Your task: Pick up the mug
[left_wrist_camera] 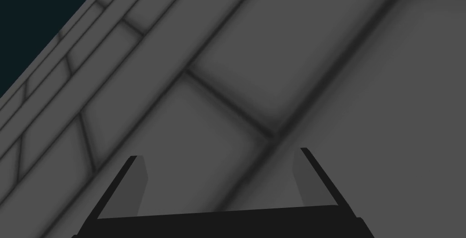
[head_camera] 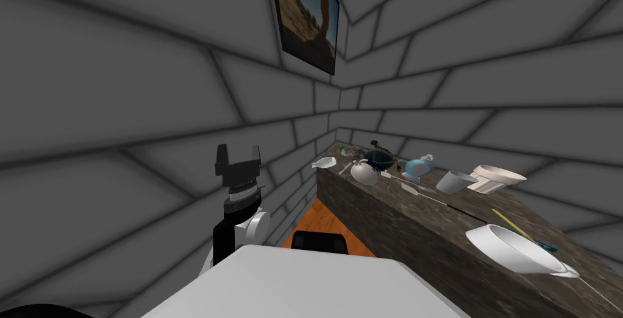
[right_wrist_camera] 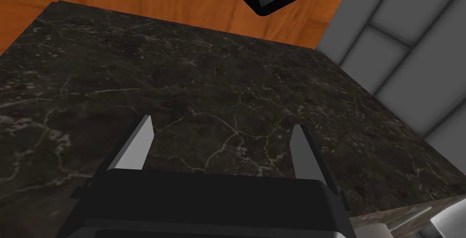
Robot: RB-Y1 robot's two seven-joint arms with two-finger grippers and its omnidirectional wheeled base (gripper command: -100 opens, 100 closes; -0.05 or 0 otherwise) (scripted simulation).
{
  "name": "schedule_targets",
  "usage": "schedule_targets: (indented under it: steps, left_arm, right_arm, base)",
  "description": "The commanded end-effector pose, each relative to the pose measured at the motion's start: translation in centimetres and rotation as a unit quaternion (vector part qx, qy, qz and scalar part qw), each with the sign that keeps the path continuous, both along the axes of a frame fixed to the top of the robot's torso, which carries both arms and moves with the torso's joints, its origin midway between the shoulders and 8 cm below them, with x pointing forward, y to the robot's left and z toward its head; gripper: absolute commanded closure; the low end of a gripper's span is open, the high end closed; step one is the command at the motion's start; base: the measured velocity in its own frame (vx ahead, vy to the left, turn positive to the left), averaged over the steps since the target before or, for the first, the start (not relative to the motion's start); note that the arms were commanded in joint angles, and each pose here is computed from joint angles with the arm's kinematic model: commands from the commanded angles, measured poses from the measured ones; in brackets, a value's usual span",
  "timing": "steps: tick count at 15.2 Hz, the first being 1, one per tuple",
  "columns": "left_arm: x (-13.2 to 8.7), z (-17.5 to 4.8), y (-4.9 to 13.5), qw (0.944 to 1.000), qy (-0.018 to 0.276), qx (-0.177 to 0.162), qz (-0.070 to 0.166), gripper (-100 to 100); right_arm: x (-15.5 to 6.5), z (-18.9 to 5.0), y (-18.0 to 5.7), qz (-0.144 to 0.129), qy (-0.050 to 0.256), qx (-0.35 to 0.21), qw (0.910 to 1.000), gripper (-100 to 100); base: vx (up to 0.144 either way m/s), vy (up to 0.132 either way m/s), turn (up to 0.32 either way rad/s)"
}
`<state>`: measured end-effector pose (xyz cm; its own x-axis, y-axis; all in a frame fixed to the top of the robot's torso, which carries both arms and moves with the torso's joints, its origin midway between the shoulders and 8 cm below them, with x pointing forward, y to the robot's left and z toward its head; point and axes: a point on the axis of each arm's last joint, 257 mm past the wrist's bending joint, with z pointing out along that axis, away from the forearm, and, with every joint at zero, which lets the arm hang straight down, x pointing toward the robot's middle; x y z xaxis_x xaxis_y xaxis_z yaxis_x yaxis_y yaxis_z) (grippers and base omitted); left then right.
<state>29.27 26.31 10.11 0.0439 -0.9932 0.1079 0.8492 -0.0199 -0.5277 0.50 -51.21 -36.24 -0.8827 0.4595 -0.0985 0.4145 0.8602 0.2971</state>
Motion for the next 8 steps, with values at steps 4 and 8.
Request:
schedule_targets:
  steps: [4, 8]
  left_arm:
    - [0.0, 0.0, 0.0, 1.0000, 0.000, 0.000, 0.000, 0]
    - [0.0, 0.0, 0.0, 1.0000, 0.000, 0.000, 0.000, 0]
  right_arm:
    - [-1.5, 2.1, -4.5, 0.011, 0.038, -0.050, 0.9980, -100]
    - [-2.1, 3.8, -7.6, 0.019, 0.061, -0.086, 0.9942, -100]
  base:
    - [0.029, -0.009, 0.100]
    - [0.019, -0.014, 0.140]
